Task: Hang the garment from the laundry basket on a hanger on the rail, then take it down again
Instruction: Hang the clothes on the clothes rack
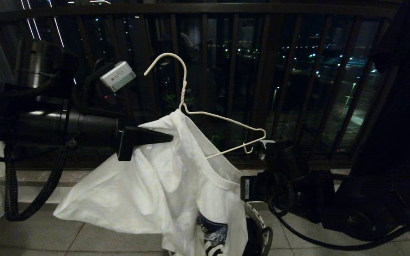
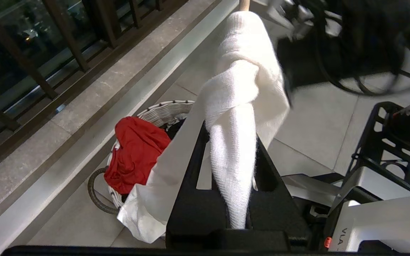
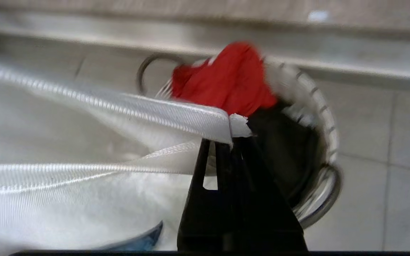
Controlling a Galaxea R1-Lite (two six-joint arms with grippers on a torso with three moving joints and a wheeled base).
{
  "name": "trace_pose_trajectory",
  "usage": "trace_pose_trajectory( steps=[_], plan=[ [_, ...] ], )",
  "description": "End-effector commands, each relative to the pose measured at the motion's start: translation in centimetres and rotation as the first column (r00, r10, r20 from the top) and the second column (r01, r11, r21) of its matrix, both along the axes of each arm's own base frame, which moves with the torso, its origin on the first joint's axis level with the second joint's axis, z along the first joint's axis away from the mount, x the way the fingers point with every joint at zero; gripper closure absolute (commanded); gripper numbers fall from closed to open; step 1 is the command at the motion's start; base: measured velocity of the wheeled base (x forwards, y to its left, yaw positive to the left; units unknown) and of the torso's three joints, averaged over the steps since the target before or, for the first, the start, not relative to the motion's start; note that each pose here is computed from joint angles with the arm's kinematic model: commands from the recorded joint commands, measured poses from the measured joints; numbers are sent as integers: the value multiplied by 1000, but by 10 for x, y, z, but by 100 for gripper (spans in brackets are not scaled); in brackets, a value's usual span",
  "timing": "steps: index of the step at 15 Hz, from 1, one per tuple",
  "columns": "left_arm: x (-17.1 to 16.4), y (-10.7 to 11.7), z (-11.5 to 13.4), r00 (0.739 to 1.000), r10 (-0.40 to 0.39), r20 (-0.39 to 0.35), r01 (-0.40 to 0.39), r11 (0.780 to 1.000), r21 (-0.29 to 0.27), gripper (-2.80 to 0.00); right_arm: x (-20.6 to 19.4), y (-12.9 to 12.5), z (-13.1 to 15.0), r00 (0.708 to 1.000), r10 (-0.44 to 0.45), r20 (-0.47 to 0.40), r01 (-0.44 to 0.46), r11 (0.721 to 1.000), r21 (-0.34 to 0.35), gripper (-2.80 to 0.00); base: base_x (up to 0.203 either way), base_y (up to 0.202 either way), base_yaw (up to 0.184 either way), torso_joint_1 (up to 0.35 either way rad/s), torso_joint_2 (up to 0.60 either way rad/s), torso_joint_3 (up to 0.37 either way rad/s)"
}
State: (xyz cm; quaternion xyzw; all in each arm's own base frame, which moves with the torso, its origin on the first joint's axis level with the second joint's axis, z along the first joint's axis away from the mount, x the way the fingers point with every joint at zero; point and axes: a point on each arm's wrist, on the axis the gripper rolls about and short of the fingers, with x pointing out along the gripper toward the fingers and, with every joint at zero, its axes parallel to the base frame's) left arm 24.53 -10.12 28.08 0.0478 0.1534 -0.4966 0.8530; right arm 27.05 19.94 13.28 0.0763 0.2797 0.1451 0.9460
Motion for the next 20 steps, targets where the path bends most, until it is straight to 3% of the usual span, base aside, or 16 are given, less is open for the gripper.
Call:
trace_pose_trajectory(
  steps=[1,20],
  plan=[
    [-3,1,2,1000,-9,9,9,1000,-6,0,11,-7,4,999,-26,29,26,1000,1,0,0,0,0,0,0,0],
    [2,2,-5,1000,-2,-9,2,1000,5,0,67,-53,33,975,-153,163,159,987,-25,0,0,0,0,0,0,0]
  ],
)
